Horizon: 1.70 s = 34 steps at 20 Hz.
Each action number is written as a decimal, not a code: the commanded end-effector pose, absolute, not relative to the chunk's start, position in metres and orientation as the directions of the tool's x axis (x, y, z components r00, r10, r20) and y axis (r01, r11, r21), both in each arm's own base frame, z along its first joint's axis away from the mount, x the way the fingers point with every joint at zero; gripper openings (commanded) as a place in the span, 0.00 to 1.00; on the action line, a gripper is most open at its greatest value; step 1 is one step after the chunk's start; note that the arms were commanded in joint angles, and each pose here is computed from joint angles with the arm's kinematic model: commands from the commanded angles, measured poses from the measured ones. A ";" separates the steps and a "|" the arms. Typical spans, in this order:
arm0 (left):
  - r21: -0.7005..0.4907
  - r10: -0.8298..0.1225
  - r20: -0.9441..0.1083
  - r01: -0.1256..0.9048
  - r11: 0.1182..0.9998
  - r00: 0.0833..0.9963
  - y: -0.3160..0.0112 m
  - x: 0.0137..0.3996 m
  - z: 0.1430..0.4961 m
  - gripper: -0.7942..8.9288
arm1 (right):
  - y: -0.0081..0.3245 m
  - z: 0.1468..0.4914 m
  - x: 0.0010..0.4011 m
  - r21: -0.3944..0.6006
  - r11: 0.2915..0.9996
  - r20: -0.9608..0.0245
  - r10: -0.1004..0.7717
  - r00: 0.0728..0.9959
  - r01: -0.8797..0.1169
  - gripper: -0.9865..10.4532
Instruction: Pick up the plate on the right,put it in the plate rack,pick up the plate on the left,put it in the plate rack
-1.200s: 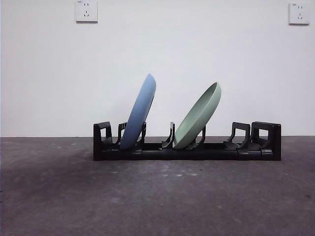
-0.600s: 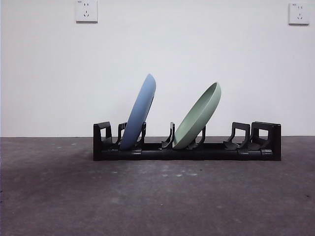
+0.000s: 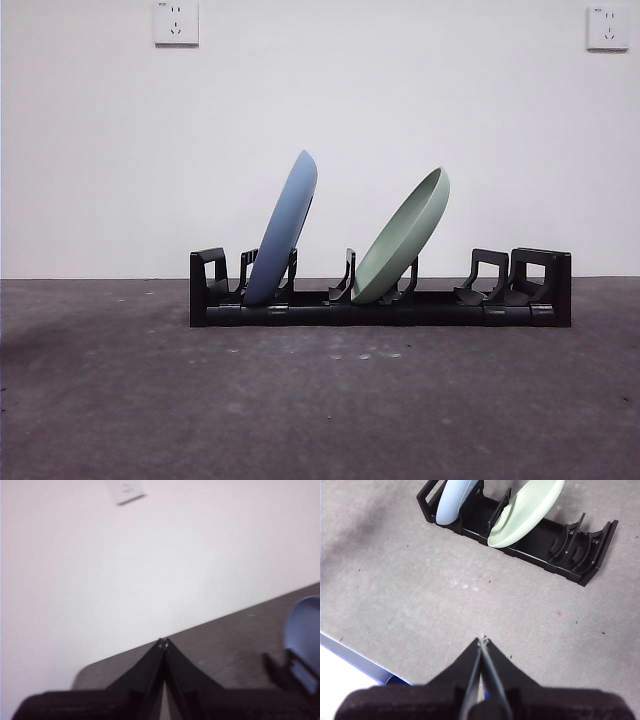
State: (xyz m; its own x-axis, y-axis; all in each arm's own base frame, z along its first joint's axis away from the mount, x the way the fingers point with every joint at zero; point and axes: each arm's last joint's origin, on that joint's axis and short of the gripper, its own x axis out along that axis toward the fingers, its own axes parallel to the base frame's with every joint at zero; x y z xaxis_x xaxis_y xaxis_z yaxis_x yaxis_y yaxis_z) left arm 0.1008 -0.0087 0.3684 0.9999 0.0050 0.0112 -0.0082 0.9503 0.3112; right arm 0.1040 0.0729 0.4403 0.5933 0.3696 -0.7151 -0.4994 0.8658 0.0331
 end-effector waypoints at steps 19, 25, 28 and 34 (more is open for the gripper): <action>0.079 0.078 -0.160 -0.067 0.995 0.984 0.000 0.096 0.150 0.08 | 0.073 0.436 0.104 0.034 0.869 -0.740 0.354 0.572 -0.494 0.09; 0.041 0.050 -0.187 -0.043 0.998 0.981 0.000 0.097 0.148 0.08 | 0.074 0.435 0.105 0.033 0.869 -0.744 0.351 0.569 -0.493 0.09; 0.042 0.050 -0.206 -0.042 0.998 0.977 0.000 0.098 0.147 0.08 | 0.074 0.436 0.105 0.033 0.869 -0.743 0.351 0.569 -0.494 0.09; 0.044 0.050 -0.232 -0.041 0.998 0.971 -0.001 0.099 0.145 0.08 | 0.074 0.436 0.105 0.022 0.866 -0.743 0.348 0.571 -0.500 0.09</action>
State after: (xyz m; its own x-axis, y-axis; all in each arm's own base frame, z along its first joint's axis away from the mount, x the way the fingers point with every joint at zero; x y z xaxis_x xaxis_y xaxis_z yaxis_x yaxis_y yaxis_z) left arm 0.0991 -0.0007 0.1473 0.9722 0.0519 -0.2285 -0.0414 0.9979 0.0506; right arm 0.1056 0.0738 0.4398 0.5931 0.3629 -0.7187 -0.4997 0.8658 0.0248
